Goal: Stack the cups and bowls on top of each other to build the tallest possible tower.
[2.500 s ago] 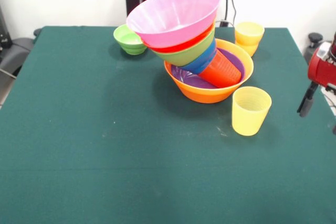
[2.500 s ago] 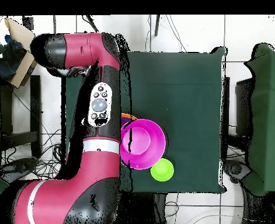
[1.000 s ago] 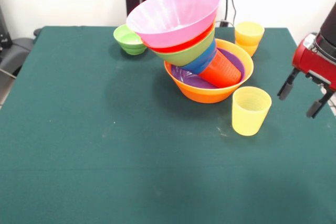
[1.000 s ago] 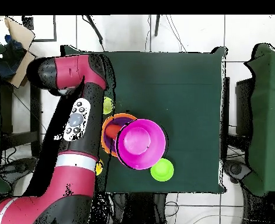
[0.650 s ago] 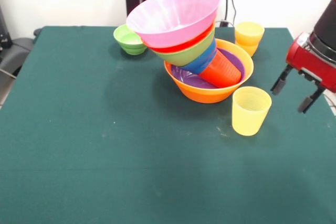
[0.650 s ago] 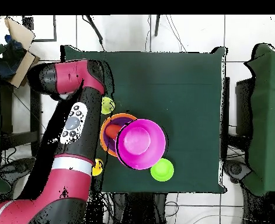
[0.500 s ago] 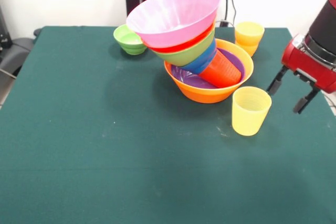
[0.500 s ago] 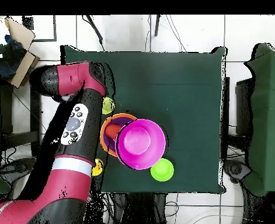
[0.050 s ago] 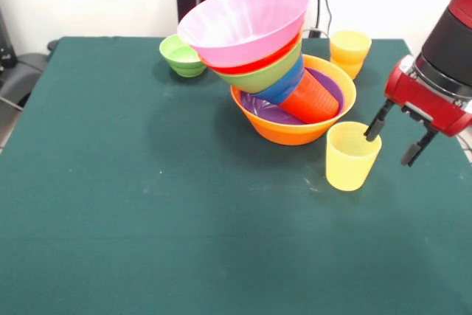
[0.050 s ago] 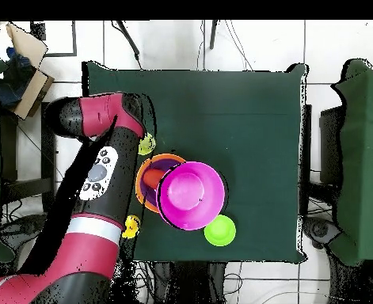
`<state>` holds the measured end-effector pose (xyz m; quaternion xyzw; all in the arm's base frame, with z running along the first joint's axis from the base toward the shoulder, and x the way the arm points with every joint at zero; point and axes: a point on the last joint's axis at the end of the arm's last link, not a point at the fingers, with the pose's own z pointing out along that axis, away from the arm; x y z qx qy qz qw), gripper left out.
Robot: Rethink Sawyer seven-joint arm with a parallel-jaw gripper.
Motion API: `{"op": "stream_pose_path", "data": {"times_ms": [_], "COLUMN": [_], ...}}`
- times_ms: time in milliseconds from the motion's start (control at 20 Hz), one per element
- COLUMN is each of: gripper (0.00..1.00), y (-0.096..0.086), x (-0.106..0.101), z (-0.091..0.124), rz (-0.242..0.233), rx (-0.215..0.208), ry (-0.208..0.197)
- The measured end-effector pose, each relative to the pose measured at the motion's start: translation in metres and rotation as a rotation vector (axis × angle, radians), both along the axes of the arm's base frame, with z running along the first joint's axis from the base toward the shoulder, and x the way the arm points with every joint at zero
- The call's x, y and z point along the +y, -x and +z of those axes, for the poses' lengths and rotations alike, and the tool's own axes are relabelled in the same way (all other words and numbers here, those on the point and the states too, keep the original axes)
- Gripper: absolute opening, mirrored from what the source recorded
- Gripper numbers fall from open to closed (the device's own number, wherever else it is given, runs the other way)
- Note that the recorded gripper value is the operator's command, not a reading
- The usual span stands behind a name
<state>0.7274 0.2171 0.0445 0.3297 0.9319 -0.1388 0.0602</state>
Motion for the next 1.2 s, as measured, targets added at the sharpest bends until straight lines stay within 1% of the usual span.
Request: {"op": "stream_pose_path", "data": {"times_ms": [100, 300, 750, 1200], "gripper": [1.00, 1.00, 1.00, 1.00], "y": [0.002, 0.006, 0.024, 0.034], "x": [0.001, -0.001, -0.012, -0.017], "z": [-0.003, -0.008, -0.020, -0.026], "rz": [0.006, 0.007, -0.018, -0.030], "rx": [-0.010, -0.016, 0.026, 0.050], "ry": [0.002, 0.003, 0.010, 0.016]}}
